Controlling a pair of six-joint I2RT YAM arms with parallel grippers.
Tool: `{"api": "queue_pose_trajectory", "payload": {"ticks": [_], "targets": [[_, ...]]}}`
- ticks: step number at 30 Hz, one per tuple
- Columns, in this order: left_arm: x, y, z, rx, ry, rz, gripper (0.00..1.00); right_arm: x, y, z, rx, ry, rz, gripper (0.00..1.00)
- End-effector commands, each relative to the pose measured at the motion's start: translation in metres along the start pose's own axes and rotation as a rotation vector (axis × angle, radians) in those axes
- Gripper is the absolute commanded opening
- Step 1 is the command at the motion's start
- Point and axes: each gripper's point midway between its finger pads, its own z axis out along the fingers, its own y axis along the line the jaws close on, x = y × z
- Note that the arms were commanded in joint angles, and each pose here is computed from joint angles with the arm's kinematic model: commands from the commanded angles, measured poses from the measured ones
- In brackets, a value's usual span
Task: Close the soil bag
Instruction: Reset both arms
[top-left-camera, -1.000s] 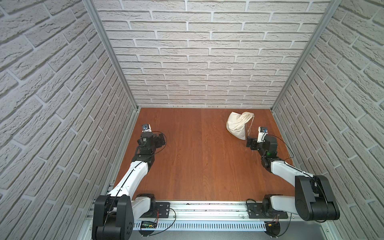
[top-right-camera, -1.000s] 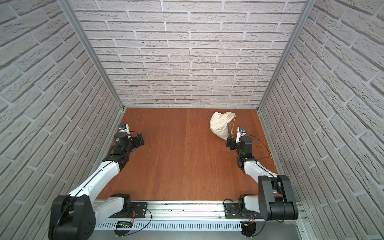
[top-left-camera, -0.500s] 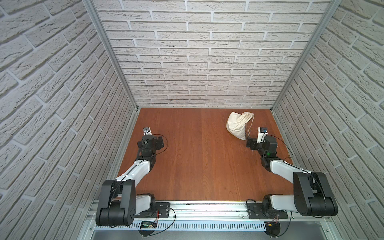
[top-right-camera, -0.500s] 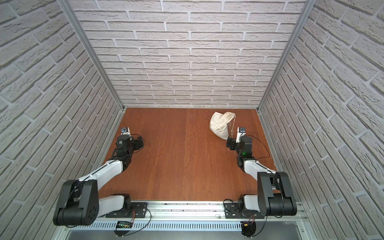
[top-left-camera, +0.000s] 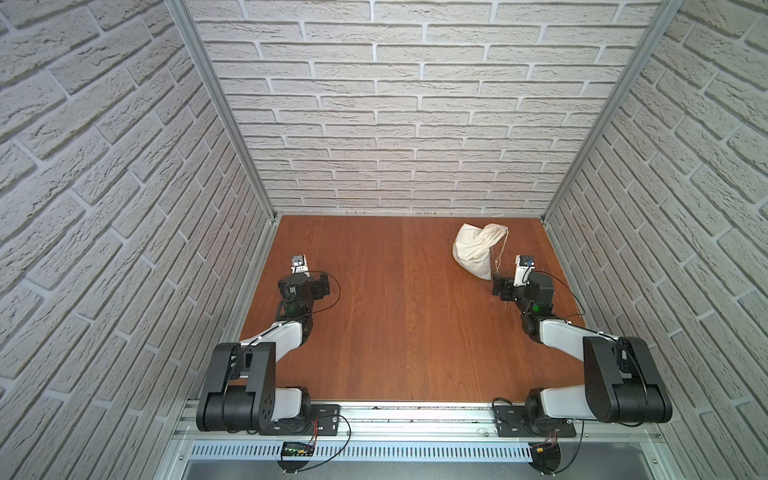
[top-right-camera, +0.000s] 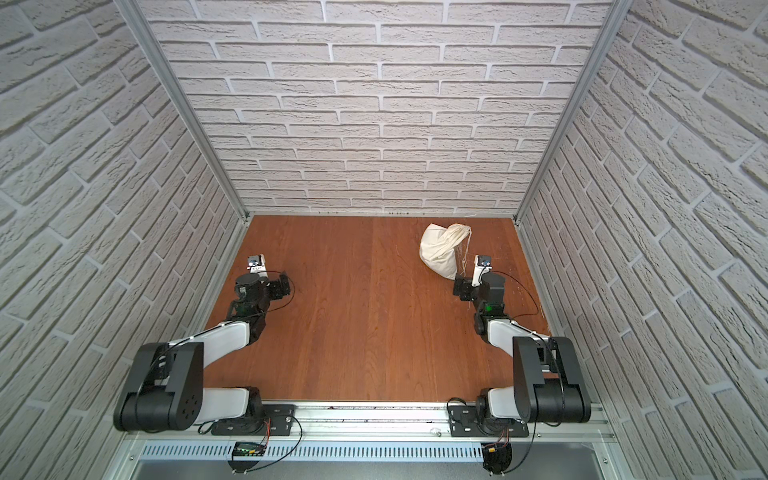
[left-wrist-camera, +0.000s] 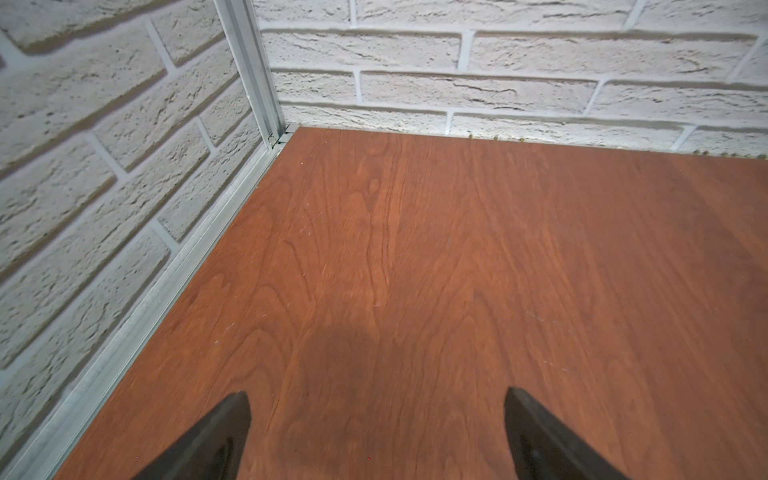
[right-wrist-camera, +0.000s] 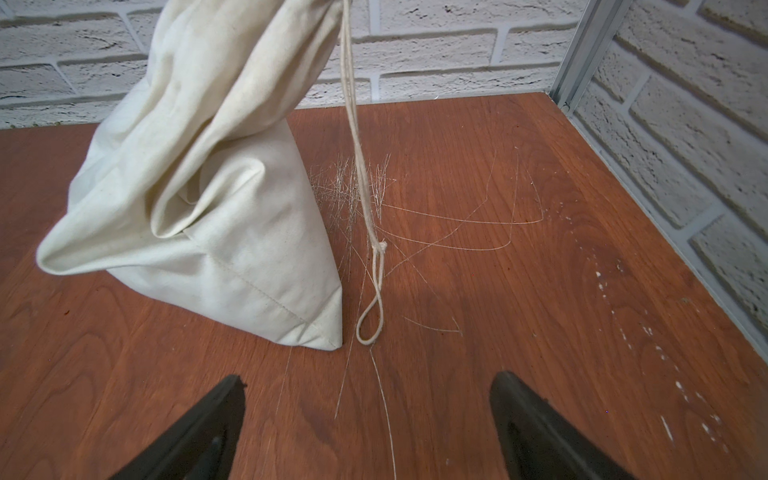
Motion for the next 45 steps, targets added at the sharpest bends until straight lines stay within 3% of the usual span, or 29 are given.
{"api": "queue_pose_trajectory", "payload": {"ticks": [1, 15, 19, 23, 28, 45], "targets": [[0.001, -0.009, 0.000, 0.047, -0.056, 0.024, 0.98, -0.009, 0.000, 0.000, -0.007, -0.048, -0.003, 0.95], [0.020, -0.022, -0.001, 0.092, -0.138, 0.074, 0.98, -0.002, 0.002, 0.000, -0.023, -0.091, -0.012, 0.95], [0.021, -0.010, 0.011, 0.023, -0.069, 0.041, 0.98, 0.006, 0.002, -0.003, -0.024, -0.126, -0.016, 0.95], [0.021, 0.007, 0.022, -0.019, -0.016, -0.028, 0.98, 0.014, 0.010, 0.007, -0.060, -0.078, -0.048, 0.94], [0.021, 0.009, 0.023, -0.015, -0.011, -0.045, 0.98, 0.014, 0.010, 0.017, -0.069, -0.027, -0.039, 0.98], [0.021, 0.008, 0.023, -0.015, -0.015, -0.043, 0.98, 0.012, 0.010, 0.016, -0.069, -0.036, -0.039, 0.99]]}}
